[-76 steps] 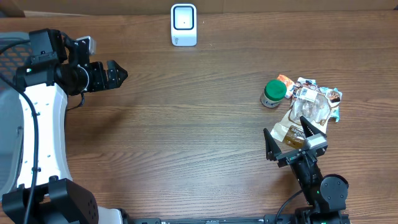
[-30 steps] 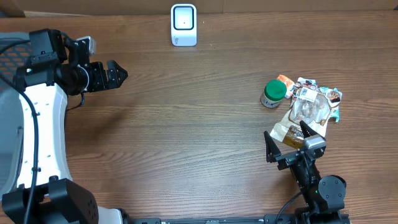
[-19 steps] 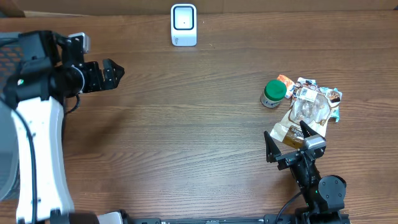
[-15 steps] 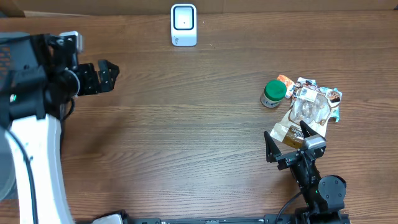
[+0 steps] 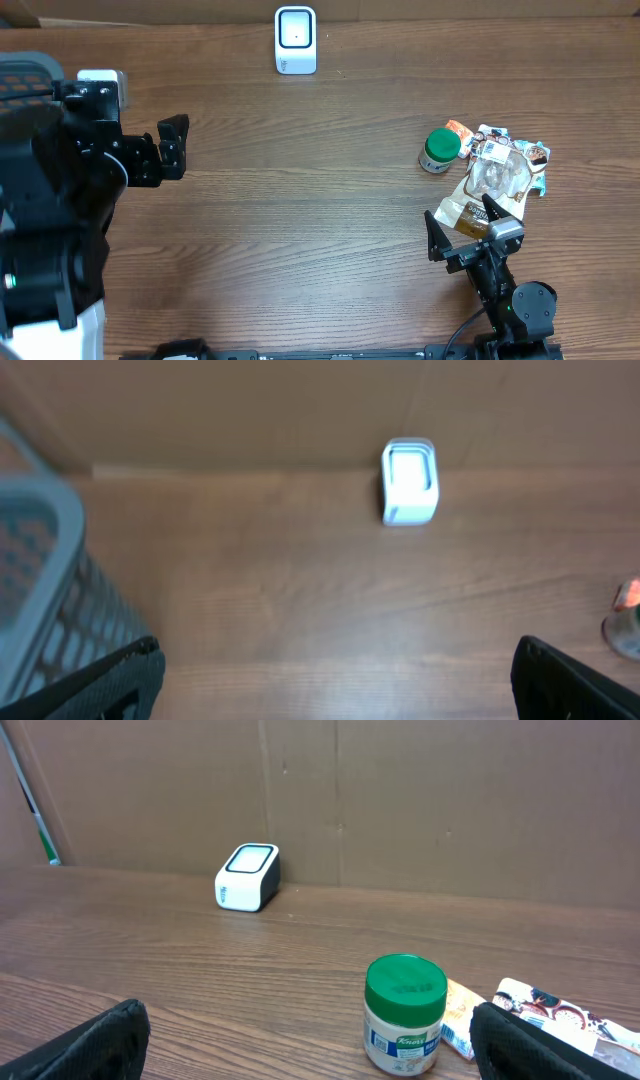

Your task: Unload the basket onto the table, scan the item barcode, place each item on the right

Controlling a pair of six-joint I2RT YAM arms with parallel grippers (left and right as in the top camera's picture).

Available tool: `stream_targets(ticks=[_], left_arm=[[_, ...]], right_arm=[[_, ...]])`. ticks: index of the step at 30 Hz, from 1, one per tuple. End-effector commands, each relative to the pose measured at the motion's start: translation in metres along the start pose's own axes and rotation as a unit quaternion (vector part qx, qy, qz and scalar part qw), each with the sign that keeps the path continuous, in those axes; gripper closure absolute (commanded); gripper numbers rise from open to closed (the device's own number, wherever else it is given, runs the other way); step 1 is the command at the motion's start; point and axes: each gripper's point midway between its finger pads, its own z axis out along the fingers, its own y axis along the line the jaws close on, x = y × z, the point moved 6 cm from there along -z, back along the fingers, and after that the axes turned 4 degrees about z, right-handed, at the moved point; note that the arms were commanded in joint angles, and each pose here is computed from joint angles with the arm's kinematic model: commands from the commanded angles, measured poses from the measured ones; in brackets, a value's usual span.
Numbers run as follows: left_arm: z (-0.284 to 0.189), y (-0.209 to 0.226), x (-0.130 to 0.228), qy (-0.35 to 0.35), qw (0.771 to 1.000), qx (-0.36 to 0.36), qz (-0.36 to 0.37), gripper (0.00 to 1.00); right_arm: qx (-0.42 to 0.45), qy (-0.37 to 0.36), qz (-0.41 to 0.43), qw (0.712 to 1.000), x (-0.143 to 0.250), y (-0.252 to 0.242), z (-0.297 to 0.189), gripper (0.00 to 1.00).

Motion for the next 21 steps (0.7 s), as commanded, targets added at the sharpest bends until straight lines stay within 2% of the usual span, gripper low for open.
stream_targets(ticks=[1,3,6,21], left_arm=[[-0.011,-0.012,0.003,-0.047,0.997,0.019,0.06,0.01],[-0.01,-0.024,0.013,-0.095,0.986,0.058,0.127,0.01],[-0.004,-0.033,0.033,-0.136,0.971,0.08,0.179,0.0],[0.033,-0.04,0.157,-0.308,0.92,0.026,0.241,0.0]], right_arm=[[-0.003,-0.002,0.002,1.0,0.002,0.001,0.0,0.0],[-0.003,-0.002,0.002,1.0,0.002,0.001,0.0,0.0],[-0.003,-0.003,0.002,1.0,0.002,0.001,0.0,0.0],[-0.003,-0.003,0.002,1.0,0.002,0.001,0.0,0.0]])
